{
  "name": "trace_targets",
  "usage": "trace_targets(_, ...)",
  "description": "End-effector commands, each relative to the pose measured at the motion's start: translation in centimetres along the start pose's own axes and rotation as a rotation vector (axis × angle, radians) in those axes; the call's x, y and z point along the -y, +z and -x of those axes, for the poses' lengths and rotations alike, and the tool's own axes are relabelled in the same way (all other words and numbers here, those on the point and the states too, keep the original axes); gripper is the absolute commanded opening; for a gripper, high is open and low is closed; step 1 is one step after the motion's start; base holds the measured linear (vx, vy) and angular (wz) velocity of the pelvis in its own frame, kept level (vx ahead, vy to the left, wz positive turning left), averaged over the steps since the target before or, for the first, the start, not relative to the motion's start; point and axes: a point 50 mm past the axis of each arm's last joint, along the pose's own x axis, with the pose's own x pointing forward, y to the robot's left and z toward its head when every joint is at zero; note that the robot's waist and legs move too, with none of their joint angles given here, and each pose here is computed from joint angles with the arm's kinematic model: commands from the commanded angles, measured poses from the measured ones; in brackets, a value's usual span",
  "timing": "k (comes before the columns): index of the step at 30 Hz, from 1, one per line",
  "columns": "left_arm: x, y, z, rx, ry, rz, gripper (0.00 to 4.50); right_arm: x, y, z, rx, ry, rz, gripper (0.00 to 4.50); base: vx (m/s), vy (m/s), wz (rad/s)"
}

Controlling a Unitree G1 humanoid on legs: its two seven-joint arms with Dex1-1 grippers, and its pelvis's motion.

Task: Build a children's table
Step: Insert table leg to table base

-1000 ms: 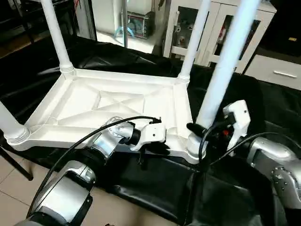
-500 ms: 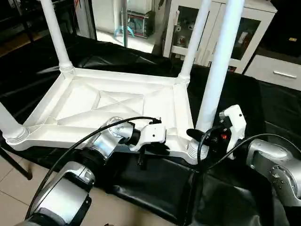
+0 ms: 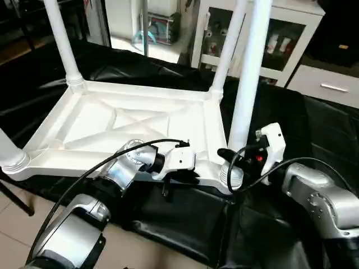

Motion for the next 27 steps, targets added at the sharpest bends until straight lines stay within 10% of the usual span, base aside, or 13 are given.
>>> trace_targets(1,1.3,-1.5,-0.8,-0.030,-0.038,0.057,0.00,0.0,-1.2,-0.2,-0.040,0.008,-0.034,1.86,0.000,0.000,0.00)
trace_targets(27,-0.5,-0.1,-0.4,0.077,0.065,0.148,0.00,0.6,-6.3,3.2,0.121,-0.181,-0.227,1.86,0.000,0.000,0.00)
